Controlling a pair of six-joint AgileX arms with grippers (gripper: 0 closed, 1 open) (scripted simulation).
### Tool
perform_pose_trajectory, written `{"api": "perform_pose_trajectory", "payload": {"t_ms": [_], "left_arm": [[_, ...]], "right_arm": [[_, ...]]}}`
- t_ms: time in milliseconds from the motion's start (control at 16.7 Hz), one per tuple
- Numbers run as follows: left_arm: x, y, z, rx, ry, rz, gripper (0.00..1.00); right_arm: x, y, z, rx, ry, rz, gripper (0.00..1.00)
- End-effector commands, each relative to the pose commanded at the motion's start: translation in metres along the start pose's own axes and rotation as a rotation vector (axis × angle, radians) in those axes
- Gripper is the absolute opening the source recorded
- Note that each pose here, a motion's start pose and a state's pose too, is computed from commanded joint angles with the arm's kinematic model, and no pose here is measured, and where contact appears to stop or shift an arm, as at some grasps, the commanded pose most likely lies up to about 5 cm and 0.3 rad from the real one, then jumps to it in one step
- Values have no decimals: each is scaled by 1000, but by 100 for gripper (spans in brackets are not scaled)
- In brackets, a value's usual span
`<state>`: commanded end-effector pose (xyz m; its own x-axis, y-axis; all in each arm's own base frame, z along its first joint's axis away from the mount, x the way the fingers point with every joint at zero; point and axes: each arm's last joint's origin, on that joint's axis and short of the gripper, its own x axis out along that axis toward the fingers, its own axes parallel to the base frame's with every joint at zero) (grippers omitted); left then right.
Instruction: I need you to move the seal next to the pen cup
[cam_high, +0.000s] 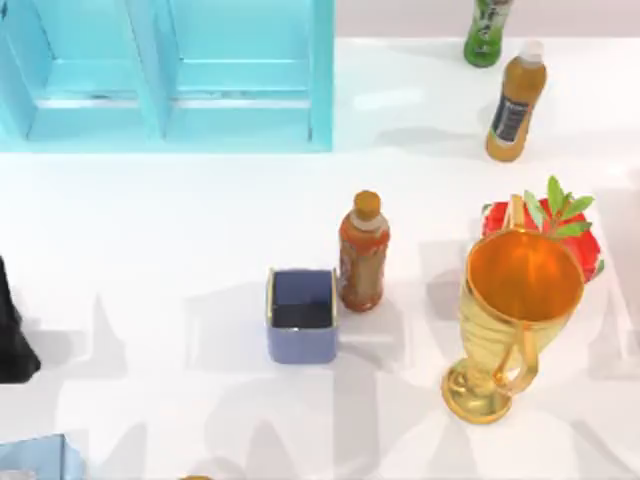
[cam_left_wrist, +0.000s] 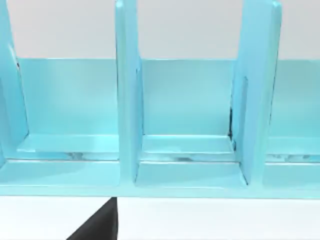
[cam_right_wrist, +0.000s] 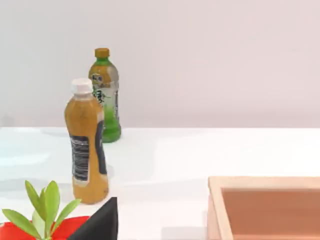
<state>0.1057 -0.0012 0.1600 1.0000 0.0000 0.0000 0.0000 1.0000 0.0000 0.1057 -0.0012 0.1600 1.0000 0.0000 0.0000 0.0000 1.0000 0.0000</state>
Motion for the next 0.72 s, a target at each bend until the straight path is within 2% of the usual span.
{"api": "perform_pose_trajectory", "payload": {"t_ms": [180,360,720], "left_arm": [[0,0,1,1,10,0,100],[2,1,12,9,99,8,100],[26,6,60,35,471,31,100]], "right_arm": [[0,0,0,0,0,0,100],[0,0,0,0,0,0,100],[0,0,0,0,0,0,100]]}}
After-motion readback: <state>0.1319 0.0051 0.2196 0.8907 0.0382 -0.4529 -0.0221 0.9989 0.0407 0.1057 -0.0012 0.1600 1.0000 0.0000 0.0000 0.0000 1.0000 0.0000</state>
